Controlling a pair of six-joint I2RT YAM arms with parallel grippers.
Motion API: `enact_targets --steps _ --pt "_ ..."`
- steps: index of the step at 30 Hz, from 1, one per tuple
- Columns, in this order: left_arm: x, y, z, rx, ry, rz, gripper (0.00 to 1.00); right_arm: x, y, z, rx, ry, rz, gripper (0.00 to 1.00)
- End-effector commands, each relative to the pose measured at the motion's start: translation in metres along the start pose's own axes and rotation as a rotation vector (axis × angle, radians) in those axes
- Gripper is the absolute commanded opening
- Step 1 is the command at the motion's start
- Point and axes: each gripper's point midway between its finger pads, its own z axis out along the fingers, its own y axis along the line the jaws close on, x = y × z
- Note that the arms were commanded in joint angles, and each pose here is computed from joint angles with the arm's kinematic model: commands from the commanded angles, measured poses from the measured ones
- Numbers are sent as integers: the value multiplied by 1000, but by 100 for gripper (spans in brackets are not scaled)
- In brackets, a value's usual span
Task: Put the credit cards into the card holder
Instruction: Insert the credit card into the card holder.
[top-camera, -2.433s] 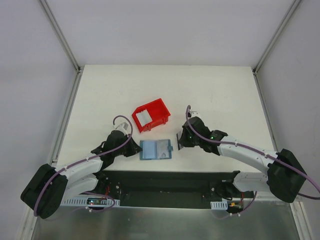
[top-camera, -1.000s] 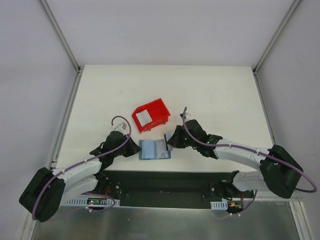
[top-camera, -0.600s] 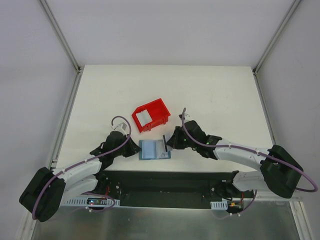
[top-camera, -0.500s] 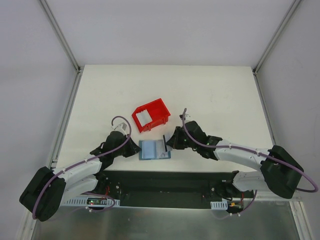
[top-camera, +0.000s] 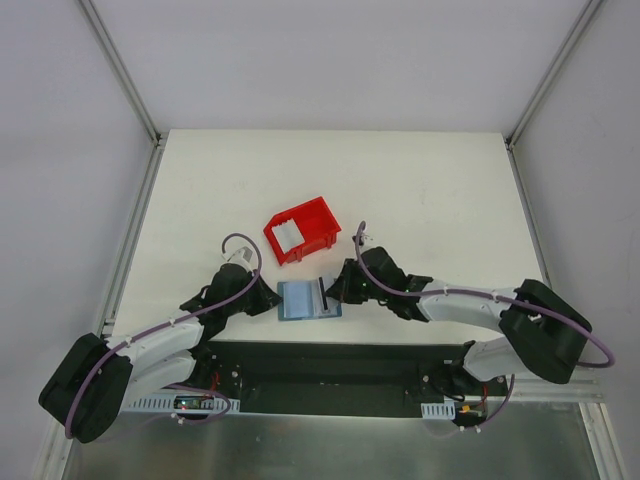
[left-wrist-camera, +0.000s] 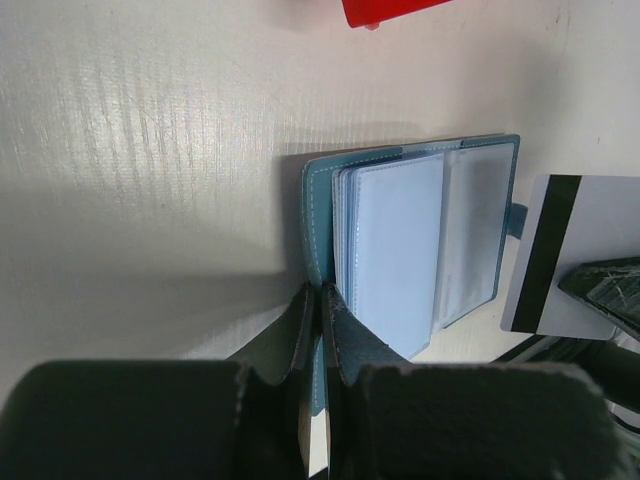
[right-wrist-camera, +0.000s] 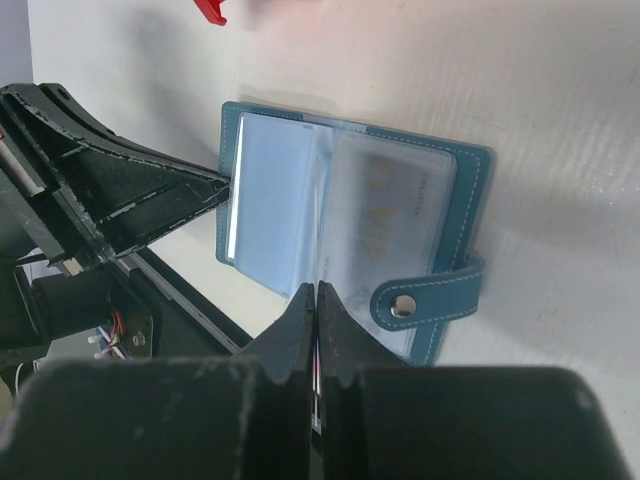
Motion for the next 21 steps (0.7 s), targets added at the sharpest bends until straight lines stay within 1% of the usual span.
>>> enact_targets --steps 1,7,14,21 --pt "6 10 1 -29 11 2 0 -10 27 12 -78 -5 9 0" --pt "6 9 1 -24 9 -1 0 -2 29 26 -115 28 33 0" --pt "6 10 1 -25 7 -10 0 3 29 36 -153 32 67 1" --pt "6 8 2 -23 10 -11 0 9 19 42 -131 36 92 1"
